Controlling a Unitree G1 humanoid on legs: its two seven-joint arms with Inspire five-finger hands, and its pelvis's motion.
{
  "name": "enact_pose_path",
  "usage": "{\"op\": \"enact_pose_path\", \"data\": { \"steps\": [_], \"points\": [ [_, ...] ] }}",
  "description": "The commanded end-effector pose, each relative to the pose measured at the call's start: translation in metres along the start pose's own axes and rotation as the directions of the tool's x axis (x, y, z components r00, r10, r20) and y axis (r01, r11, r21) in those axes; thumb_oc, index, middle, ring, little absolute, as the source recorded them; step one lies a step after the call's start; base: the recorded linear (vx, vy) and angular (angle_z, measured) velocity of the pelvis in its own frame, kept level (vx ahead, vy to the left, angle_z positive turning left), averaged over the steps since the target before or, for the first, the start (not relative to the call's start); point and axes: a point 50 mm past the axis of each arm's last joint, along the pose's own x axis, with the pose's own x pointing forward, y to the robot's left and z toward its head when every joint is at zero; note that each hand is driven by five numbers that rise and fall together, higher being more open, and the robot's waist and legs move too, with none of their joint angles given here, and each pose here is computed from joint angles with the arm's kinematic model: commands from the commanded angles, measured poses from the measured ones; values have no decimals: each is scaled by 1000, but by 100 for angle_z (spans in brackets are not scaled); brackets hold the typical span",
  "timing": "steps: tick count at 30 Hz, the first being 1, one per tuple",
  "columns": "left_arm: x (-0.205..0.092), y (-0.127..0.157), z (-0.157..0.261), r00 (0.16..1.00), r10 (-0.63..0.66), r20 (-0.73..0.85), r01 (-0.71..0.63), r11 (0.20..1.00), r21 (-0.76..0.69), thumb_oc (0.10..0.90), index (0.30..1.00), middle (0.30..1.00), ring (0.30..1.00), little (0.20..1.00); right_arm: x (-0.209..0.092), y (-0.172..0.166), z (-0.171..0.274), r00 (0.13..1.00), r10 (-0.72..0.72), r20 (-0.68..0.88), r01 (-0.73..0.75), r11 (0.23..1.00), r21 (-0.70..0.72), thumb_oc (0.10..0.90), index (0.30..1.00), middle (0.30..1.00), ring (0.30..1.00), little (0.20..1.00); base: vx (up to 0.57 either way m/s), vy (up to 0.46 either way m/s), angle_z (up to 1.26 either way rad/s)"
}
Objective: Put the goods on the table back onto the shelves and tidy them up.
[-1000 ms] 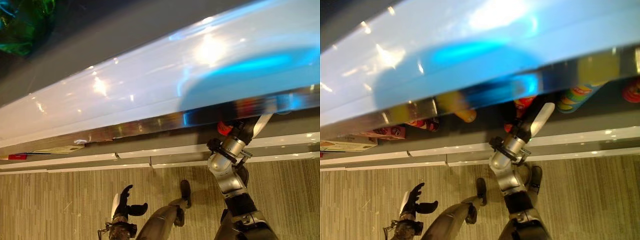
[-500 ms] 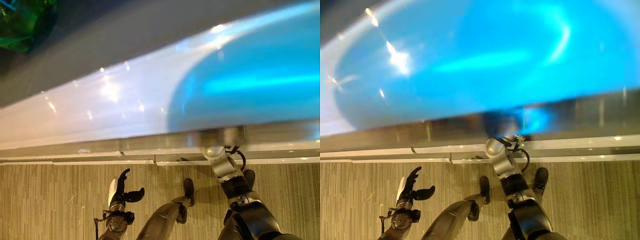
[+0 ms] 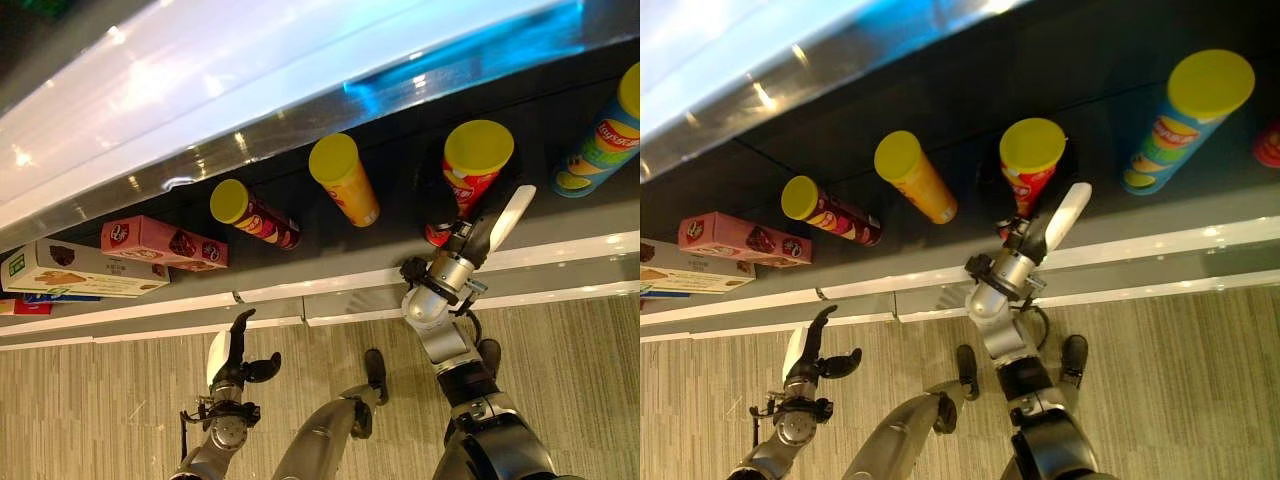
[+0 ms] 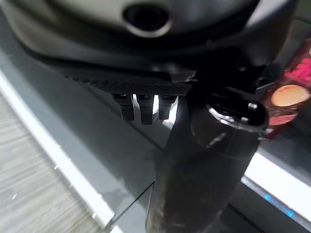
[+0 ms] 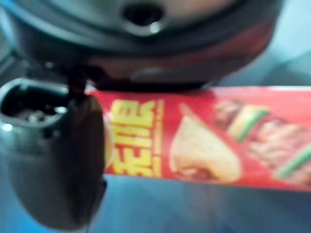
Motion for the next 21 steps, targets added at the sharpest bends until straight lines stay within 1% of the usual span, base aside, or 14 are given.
{"op": "enact_pose_path", "data": {
  "steps": [1,3,9,15,17,21],
  "points": [
    [9,35,2,987,134,87,-142,985,94,800,900,900,900,900,20,11,37,986,2,166,-28,988,153,800,900,900,900,900,0,0,0],
    [15,40,14,977,142,161,-162,980,118,800,900,900,900,900,20,10,38,986,-4,169,-23,987,159,800,900,900,900,900,0,0,0],
    [20,48,24,961,151,231,-190,969,158,800,900,900,900,900,17,10,38,982,20,187,-47,989,141,800,900,900,900,900,0,0,0],
    [20,49,19,968,140,209,-178,968,176,800,900,900,900,900,9,5,29,986,48,161,-67,992,110,800,900,900,900,900,-2,-7,0],
    [19,47,11,976,127,178,-161,967,196,800,900,900,900,900,-2,3,20,989,84,126,-96,991,95,800,900,900,900,900,-10,-62,-1],
    [17,48,5,980,125,156,-157,965,210,800,900,900,900,900,-5,-1,14,991,84,106,-92,993,74,800,900,900,900,900,-1,-13,0]
  ]
}}
